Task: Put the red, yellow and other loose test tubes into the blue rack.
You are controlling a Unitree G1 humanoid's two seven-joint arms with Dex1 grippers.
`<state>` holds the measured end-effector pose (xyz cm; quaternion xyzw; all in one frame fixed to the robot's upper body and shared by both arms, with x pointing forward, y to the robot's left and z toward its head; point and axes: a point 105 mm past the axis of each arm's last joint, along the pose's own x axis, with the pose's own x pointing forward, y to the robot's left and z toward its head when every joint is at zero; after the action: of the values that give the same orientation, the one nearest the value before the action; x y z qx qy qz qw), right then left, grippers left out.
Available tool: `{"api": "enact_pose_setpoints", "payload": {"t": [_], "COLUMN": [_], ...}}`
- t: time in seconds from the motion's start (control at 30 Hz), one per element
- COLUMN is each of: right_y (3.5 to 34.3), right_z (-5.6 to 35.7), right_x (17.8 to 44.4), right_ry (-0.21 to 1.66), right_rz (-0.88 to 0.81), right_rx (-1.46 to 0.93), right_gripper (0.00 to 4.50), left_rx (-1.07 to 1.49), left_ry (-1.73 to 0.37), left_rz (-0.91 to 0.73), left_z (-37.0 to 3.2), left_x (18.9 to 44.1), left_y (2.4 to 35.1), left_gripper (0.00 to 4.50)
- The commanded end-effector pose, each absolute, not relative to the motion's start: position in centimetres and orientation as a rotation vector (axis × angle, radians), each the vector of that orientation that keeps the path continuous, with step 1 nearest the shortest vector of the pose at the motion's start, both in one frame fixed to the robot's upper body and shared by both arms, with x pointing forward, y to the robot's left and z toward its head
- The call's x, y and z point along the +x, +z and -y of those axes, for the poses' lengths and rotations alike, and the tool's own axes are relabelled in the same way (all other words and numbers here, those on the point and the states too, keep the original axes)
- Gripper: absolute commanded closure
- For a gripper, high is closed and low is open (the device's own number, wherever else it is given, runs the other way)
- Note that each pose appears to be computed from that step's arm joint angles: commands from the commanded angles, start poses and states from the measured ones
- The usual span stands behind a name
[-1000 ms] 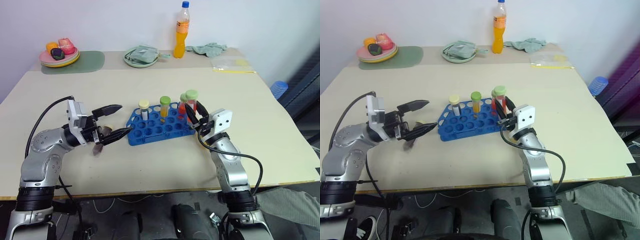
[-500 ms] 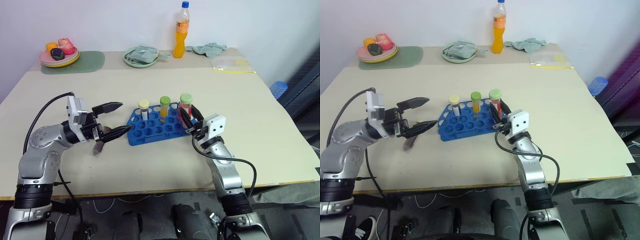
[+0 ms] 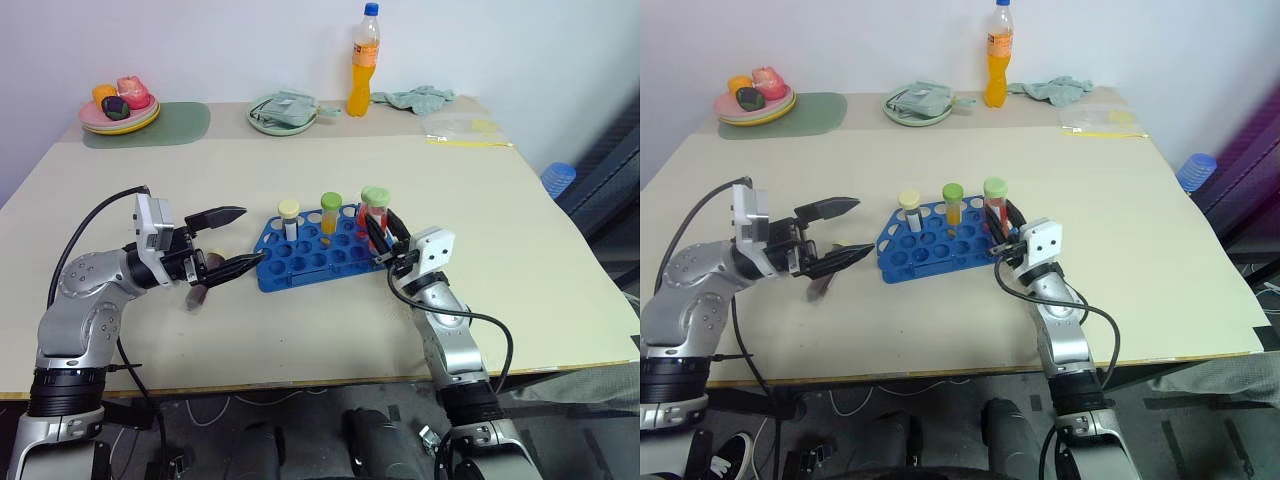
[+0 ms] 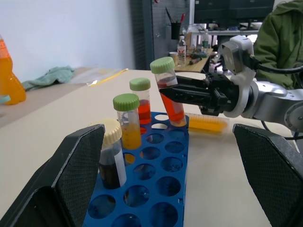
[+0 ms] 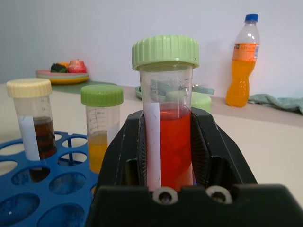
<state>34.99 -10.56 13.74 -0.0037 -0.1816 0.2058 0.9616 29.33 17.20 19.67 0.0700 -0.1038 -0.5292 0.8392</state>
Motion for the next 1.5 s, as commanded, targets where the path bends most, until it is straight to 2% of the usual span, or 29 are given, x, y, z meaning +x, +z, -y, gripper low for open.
{"api": "enact_pose_setpoints", "payload": {"t": [0.03, 0.27, 0.5, 0.53, 0.67, 0.83, 1.0, 1.2, 1.33, 1.5], "right_y": [13.8, 13.9, 14.4, 14.5, 15.5, 18.0, 16.4, 15.8, 16.1, 15.5], "right_z": [11.5, 12.3, 11.7, 11.8, 12.5, 15.4, 17.8, 18.8, 18.1, 17.5], "right_x": [34.9, 34.7, 34.0, 33.9, 33.2, 31.0, 27.9, 28.6, 29.7, 29.9], "right_ry": [0.391, 0.36, 0.402, 0.411, 0.45, 0.45, 0.492, 0.513, 0.51, 0.524], "right_rz": [0.371, 0.371, 0.391, 0.393, 0.383, 0.364, 0.214, -0.107, -0.283, -0.531], "right_rx": [0.054, 0.163, 0.127, 0.125, 0.078, 0.028, -0.064, -0.2, -0.094, -0.106], "right_gripper": [3.72, 3.72, 0.26, 0.06, 0.06, 0.06, 0.06, 0.06, 0.06, 0.06], "left_rx": [0.169, 0.172, 0.168, 0.165, 0.158, 0.154, 0.148, 0.136, 0.131, 0.132], "left_ry": [-1.102, -1.101, -1.107, -1.107, -1.112, -1.111, -1.113, -1.126, -1.138, -1.152], "left_rz": [0.254, 0.253, 0.252, 0.252, 0.251, 0.254, 0.264, 0.276, 0.289, 0.312], "left_z": [-17.8, -17.9, -18.0, -18.0, -18.0, -18.4, -18.2, -17.2, -16.5, -15.8], "left_x": [29.2, 29.2, 29.4, 29.5, 29.5, 29.5, 29.4, 29.3, 29.7, 29.7], "left_y": [20.3, 20.2, 19.9, 19.8, 19.2, 18.7, 18.4, 18.7, 18.8, 19.3], "left_gripper": [0.0, 0.0, 0.0, 0.0, 0.0, 0.0, 0.0, 0.0, 0.0, 0.0]}}
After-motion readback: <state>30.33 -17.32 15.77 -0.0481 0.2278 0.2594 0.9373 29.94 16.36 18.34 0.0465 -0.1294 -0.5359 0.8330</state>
